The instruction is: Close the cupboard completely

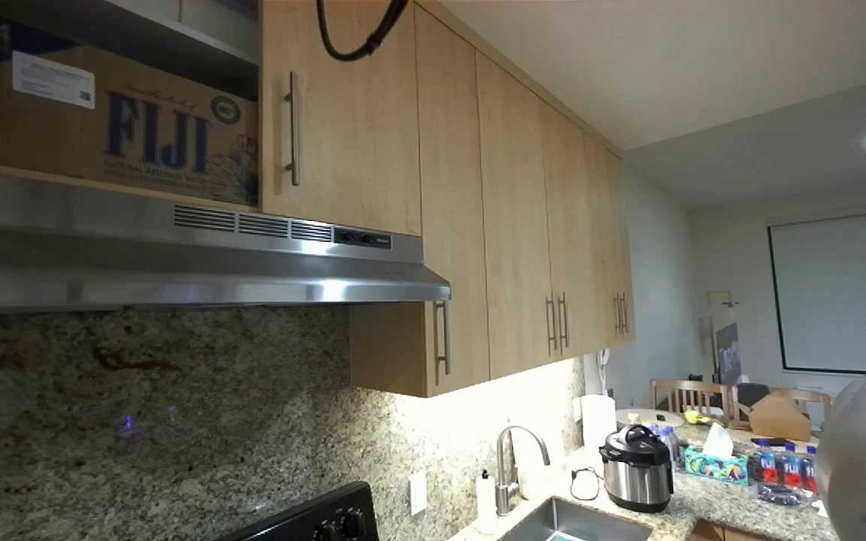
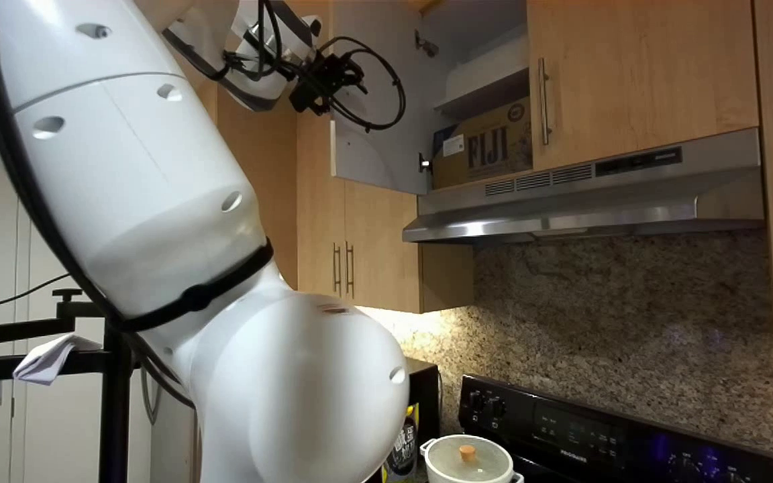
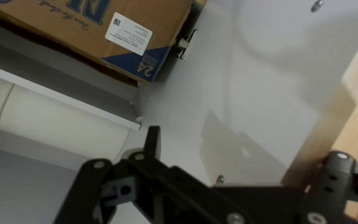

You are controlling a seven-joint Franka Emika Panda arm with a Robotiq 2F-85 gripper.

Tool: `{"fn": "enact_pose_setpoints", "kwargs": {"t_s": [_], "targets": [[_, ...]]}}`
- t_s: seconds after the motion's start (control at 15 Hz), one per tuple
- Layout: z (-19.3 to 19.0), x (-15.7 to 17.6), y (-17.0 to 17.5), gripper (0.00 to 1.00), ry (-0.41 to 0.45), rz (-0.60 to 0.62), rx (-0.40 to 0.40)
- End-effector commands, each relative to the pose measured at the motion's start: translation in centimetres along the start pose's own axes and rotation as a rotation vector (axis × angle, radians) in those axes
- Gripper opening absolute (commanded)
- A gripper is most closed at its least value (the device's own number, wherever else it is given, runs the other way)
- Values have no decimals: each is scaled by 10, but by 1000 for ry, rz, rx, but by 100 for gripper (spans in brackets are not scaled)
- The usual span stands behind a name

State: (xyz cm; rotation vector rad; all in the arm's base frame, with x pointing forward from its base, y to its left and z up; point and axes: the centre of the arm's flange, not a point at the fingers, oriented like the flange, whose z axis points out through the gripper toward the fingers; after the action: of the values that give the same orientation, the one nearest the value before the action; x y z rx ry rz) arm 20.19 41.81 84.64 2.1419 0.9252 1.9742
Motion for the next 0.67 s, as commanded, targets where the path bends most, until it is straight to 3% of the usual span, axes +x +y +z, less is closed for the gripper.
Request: {"fn": "enact_pose_setpoints", "kwargs": {"t_s": [0.0, 0.6], "targets": [[13, -9, 2, 100, 22, 58, -128], [1, -2, 24, 100, -61, 226, -396]]}}
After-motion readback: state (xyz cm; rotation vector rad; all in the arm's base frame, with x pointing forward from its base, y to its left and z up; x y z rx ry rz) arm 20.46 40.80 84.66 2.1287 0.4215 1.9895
